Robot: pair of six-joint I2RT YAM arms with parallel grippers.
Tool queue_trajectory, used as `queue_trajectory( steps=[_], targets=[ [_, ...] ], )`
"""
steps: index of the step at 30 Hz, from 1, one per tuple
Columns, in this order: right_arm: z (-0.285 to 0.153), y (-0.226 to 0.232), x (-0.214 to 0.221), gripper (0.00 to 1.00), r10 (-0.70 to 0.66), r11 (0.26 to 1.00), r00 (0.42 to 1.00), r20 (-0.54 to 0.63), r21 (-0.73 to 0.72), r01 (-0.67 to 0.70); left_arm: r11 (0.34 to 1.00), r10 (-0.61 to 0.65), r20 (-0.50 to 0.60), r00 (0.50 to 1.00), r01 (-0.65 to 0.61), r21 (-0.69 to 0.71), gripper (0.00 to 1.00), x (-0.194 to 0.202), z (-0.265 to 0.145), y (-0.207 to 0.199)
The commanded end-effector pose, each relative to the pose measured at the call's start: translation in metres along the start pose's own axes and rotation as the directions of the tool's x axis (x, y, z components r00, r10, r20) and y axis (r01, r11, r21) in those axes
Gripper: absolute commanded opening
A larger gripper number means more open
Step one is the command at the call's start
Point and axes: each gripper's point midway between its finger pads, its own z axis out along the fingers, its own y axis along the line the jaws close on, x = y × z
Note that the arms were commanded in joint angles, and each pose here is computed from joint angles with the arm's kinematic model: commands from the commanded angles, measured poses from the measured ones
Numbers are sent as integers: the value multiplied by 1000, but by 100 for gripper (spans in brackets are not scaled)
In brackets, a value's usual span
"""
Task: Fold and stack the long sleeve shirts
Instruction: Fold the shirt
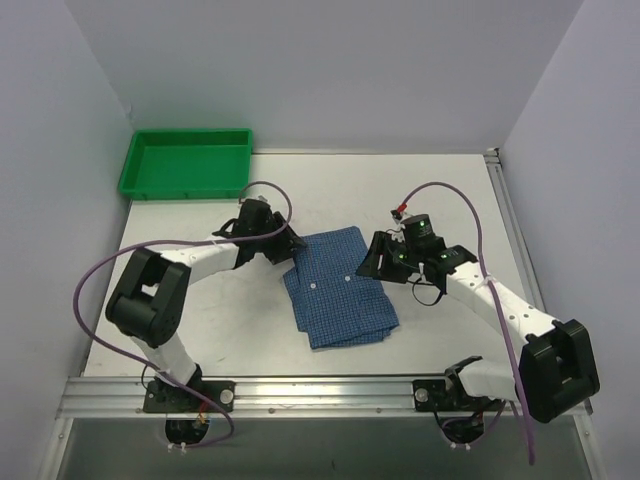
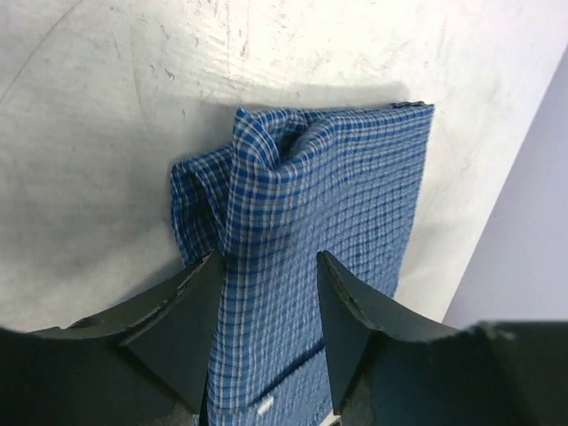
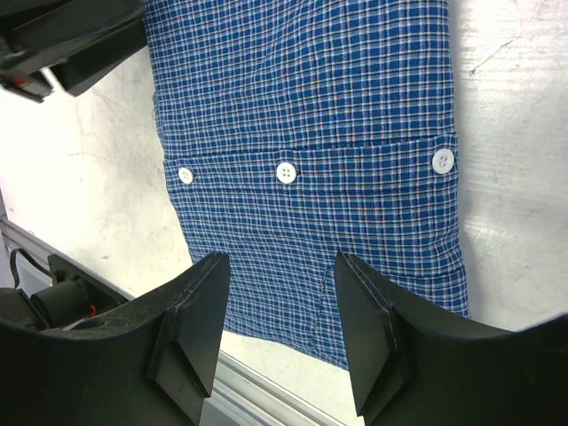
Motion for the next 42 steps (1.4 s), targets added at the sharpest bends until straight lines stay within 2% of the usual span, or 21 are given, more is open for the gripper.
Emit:
queue_trajectory(
  steps=[1, 4, 5, 6, 8, 13, 17, 21, 25, 28, 30, 33, 34, 36, 38, 39, 42],
  targets=[
    [1, 0, 2, 51, -17, 1000, 1000, -1, -3, 17, 999, 44, -9, 999, -44, 31, 55, -9, 11, -13],
    [4, -3, 6, 51, -14, 1000, 1000, -7, -1, 14, 999, 32, 1, 999, -32, -22, 46, -8, 20, 13],
    [5, -4, 8, 51, -12, 1000, 1000, -11, 2, 12, 999, 26, 18, 999, -26, -25, 29, -11, 21, 17],
    [7, -6, 9, 51, -12, 1000, 1000, -13, 4, 12, 999, 9, 18, 1000, -8, -52, 22, -9, 21, 33],
    [10, -10, 12, 51, -7, 1000, 1000, -23, 11, 7, 999, -7, 24, 1000, 8, -43, 17, -9, 22, 41],
    [13, -19, 20, 51, -13, 999, 999, -35, 36, 14, 997, -41, 4, 999, 41, -62, 18, 4, 22, 69],
    [5, -16, 19, 51, -19, 1000, 1000, -15, 20, 20, 997, -73, 22, 997, 74, -15, 25, -2, 11, 66],
    [-3, -8, 20, 51, -23, 1000, 1000, 1, -17, 23, 1000, -26, 79, 997, 26, 6, 31, -13, -17, 49],
    [-9, 0, 26, 51, -5, 998, 1000, 1, -68, 6, 998, 50, 155, 987, -56, 39, 48, -17, -64, 20],
    [-9, 1, 34, 51, 20, 995, 1000, -10, -100, -21, 993, 115, 149, 982, -115, -7, 60, 6, -90, 18],
    [-5, -3, 43, 50, 41, 993, 999, -26, -107, -43, 989, 144, 143, 979, -146, 1, 61, 22, -97, 14],
    [2, -5, 56, 50, 76, 987, 996, -55, -139, -83, 976, 188, 72, 980, -194, 96, 61, 72, -101, -10],
    [4, -5, 60, 49, 86, 985, 994, -65, -147, -94, 966, 226, 16, 974, -226, 124, 60, 101, -97, -14],
    [9, -9, 64, 49, 101, 982, 992, -70, -151, -110, 961, 241, -43, 970, -232, 148, 57, 127, -91, -18],
    [15, -18, 74, 47, 131, 981, 987, -91, -132, -142, 959, 267, -146, 953, -247, 140, 53, 166, -80, -9],
    [17, -22, 77, 46, 150, 980, 984, -99, -116, -161, 960, 271, -181, 946, -250, 128, 47, 178, -75, -3],
    [23, -37, 89, 42, 199, 976, 972, -124, -68, -208, 966, 259, -284, 923, -242, 93, 41, 207, -62, 21]
  ],
)
